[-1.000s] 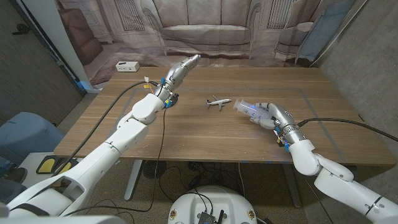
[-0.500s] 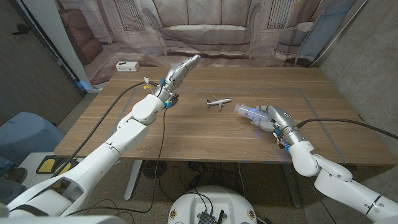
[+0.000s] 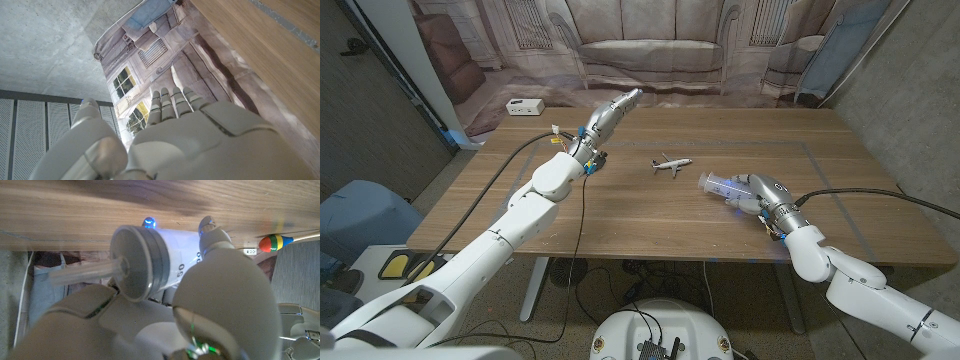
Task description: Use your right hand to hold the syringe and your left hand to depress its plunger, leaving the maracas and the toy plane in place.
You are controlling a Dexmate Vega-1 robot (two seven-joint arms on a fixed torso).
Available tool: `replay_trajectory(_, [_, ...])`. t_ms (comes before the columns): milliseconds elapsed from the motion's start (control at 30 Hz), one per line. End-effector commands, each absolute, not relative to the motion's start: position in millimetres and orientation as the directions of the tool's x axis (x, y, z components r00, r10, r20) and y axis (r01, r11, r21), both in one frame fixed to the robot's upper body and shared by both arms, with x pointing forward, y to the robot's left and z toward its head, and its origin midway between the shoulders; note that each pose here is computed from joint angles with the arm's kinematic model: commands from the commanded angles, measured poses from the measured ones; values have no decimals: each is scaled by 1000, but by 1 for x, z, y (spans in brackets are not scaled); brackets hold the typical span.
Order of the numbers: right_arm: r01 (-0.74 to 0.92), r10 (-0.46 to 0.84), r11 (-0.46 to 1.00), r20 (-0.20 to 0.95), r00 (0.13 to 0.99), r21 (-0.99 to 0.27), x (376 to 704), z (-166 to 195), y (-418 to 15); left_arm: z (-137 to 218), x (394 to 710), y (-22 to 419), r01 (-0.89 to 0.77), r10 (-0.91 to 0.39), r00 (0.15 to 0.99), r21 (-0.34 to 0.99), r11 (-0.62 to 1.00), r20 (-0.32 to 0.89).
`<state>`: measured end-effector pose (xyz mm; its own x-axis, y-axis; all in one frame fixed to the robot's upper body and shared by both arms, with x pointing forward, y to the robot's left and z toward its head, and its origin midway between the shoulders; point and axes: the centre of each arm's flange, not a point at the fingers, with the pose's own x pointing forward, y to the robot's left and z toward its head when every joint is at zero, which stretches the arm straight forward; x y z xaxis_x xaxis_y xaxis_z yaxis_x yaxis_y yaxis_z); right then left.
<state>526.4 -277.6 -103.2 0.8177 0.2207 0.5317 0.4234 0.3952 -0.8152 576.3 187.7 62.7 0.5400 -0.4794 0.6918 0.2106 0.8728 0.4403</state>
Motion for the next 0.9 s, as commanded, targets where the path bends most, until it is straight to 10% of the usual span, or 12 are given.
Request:
replay_trajectory(33, [403,207,351,489,847,-845,530,-105,-281,61,576,187,216,-483,539,441,871,690])
replay_trajectory(900, [340,192,326,414,890,-882,538,-116,-286,62,571,188,200,-481,536,449,871,694])
